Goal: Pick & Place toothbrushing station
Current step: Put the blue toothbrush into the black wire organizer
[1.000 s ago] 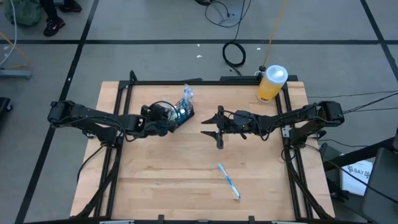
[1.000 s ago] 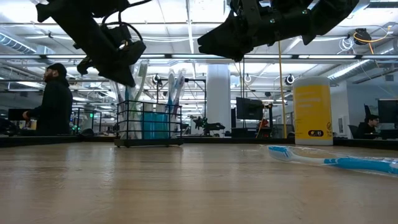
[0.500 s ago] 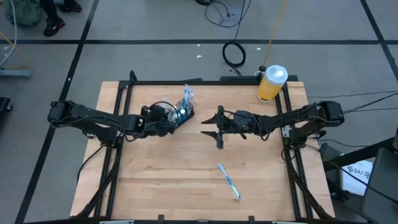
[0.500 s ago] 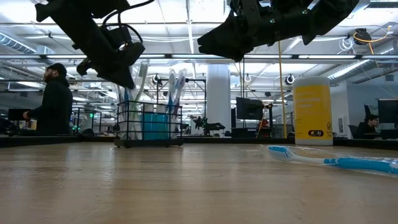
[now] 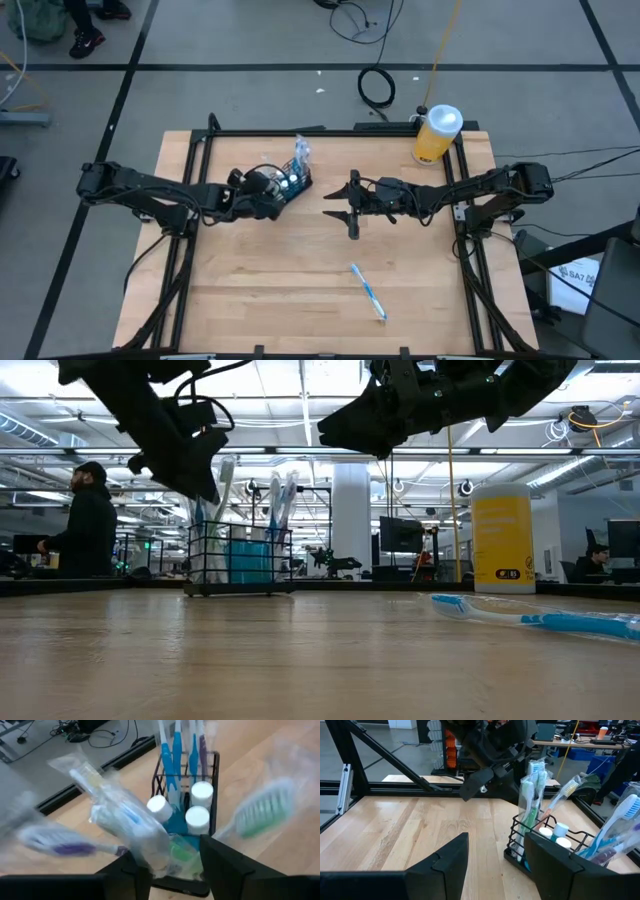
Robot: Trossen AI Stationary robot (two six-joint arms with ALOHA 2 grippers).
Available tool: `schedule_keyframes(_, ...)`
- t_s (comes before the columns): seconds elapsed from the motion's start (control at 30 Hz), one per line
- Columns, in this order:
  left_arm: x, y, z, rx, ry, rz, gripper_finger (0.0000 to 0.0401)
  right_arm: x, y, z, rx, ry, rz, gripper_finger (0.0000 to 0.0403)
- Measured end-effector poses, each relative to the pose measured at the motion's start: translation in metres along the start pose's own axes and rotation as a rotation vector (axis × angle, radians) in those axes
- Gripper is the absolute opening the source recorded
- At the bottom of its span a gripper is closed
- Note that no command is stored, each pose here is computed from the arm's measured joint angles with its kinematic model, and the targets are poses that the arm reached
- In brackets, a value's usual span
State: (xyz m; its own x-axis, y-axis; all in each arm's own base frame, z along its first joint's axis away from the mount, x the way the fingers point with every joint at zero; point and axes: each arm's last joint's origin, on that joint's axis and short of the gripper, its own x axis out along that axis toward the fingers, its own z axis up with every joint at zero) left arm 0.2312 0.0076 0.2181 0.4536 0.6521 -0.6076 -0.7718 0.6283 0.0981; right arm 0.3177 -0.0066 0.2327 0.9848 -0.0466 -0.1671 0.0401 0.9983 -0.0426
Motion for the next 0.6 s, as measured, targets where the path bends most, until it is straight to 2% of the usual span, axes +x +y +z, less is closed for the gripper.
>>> schedule_keyframes(0.13, -0.013, -0.002, 0.019, -0.01, -0.034, -0.022, 0.0163, 0.0, 0.0, 0.0, 0.0, 0.0, 0.0, 0.0187)
schedule_keyframes(0.33, -0.029, -0.001, 0.042, 0.018, -0.04, -0.008, 0.0142, 0.0, 0.0, 0.0, 0.0, 0.002, 0.004, 0.0187)
schedule_keyframes(0.6, -0.032, 0.001, 0.042, 0.049, 0.011, -0.016, 0.0111, 0.0, 0.0, -0.001, 0.0, 0.007, 0.004, 0.0187)
